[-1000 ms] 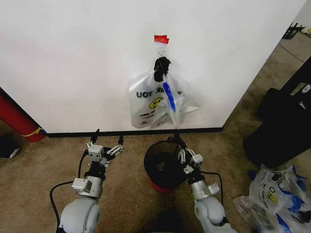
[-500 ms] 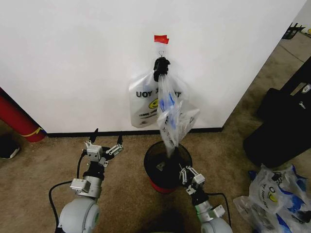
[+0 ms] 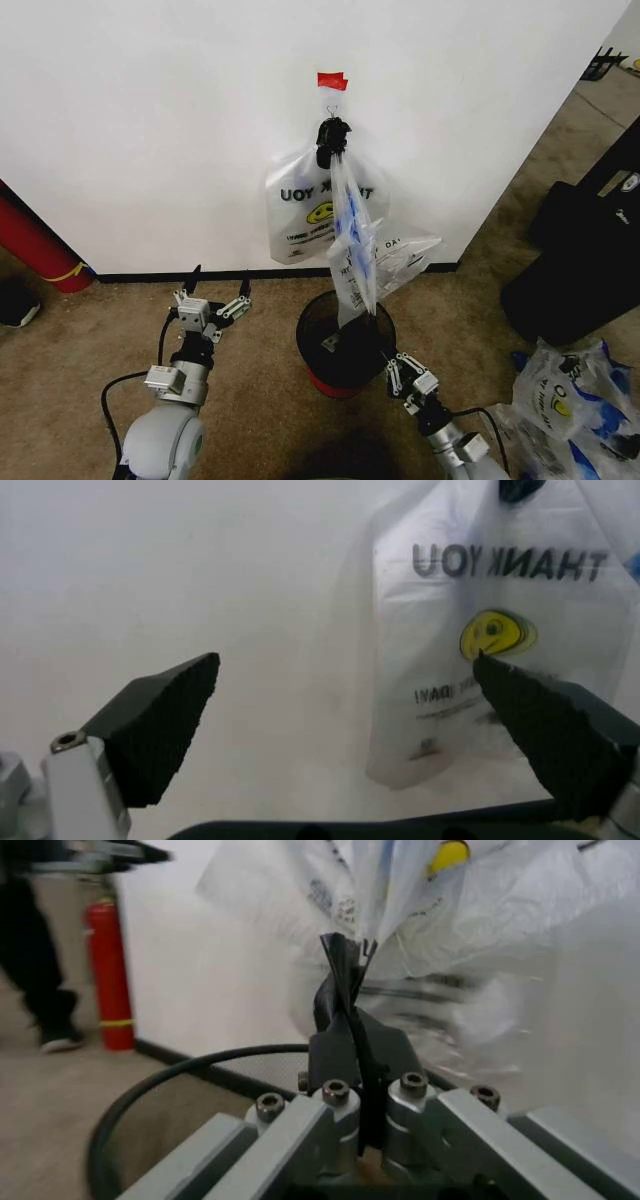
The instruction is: Pick up the garbage bag from the wall and place it over the trash bin.
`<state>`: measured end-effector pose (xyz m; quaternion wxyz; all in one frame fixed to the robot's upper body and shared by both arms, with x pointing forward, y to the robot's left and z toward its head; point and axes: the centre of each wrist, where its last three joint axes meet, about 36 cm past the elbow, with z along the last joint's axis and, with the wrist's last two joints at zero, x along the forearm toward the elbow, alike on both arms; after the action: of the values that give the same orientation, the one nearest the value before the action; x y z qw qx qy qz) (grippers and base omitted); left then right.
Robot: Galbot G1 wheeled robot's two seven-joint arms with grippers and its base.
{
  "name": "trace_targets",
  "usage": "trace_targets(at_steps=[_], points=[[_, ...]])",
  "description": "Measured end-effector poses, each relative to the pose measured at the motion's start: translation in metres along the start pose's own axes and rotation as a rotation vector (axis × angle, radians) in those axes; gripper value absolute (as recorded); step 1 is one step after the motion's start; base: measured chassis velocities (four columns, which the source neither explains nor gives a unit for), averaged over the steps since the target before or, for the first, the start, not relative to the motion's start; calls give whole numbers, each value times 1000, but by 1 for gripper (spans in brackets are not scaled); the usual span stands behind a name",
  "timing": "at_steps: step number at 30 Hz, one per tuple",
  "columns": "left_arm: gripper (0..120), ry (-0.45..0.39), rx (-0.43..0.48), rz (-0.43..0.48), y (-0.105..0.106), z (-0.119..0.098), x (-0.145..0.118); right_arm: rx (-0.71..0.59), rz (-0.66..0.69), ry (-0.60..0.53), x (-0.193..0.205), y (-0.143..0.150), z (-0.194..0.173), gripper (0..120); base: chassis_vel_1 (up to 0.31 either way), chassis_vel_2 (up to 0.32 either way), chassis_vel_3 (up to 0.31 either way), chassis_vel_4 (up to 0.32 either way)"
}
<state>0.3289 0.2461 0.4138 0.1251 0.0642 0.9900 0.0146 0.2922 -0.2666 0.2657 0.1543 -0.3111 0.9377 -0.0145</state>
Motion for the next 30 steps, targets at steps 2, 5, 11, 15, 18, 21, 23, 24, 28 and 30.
trace_targets(at_steps=[2,5,11,15,18,21,23,24,28,30], points=[[100,3,-1,-1,0,2,0,17,-57,3,4,-10,-2,0,0,0,0,0],[100,4,-1,-1,0,3,-2,27,-79,-4,3,-15,-3,0,0,0,0,0],[100,5,1,2,-3,5,-4,-3,12,-117,-27,-3,-3,0,0,0,0,0],[100,5,-4,3,-1,6,-5,-8,74,-221,-56,-5,-11,0,0,0,0,0],[100,5,-8,1,1,6,-6,-10,87,-262,-68,-13,-21,0,0,0,0,0],[100,5,-11,-2,2,7,-7,-17,93,-298,-77,-27,-33,5,0,0,0,0],[100,7,-13,-4,3,8,-8,-25,103,-318,-82,-37,-40,11,0,0,0,0],[100,7,-13,-4,3,8,-8,-25,103,-318,-82,-37,-40,11,0,0,0,0],[100,11,-16,-7,5,10,-9,-52,117,-352,-88,-51,-49,26,0,0,0,0],[100,11,-18,-8,6,11,-10,-61,93,-357,-86,-56,-54,34,0,0,0,0]])
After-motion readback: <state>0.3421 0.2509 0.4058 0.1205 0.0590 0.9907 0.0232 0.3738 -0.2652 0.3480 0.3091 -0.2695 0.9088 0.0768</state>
